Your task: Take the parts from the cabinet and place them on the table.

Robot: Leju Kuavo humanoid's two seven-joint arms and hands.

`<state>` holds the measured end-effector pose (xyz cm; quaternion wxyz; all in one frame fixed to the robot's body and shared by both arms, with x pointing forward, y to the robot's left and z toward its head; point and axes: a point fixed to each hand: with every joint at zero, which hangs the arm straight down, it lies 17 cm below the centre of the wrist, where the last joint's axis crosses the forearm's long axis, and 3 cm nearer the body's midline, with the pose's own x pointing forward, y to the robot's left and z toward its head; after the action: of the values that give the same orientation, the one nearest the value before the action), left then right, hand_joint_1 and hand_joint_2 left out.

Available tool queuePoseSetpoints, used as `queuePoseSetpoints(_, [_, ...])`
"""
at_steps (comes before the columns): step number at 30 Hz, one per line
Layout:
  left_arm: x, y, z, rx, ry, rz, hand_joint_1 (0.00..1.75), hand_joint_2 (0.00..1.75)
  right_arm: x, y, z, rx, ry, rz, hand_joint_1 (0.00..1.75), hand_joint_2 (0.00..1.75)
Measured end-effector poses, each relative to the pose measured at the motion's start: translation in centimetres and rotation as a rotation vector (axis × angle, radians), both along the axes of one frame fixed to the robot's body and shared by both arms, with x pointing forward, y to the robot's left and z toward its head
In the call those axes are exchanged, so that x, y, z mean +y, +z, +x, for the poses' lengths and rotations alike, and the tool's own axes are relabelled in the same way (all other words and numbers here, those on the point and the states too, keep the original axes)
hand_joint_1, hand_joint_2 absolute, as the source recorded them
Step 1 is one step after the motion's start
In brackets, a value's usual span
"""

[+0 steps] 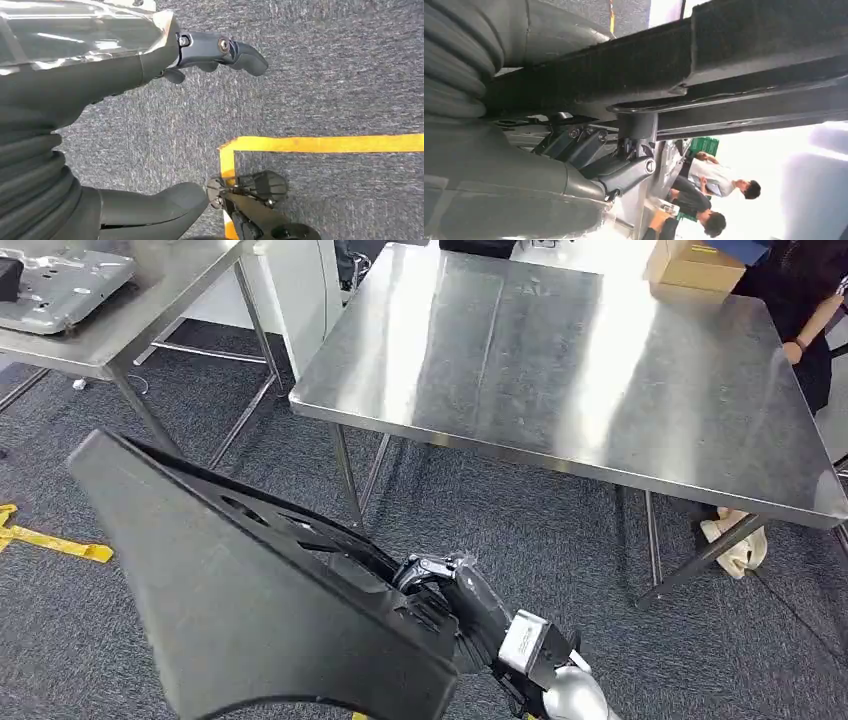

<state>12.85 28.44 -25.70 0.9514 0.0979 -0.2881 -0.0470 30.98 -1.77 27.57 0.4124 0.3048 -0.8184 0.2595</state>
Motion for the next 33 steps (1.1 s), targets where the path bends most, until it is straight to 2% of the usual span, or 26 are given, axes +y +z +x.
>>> queuePoseSetpoints(33, [-1.1,0.3,0.6,-0.023,0.009,0.023,0.00,1.75,-0.5,-0.2,0.2,0.019,0.000,0.012,1.71,1.75])
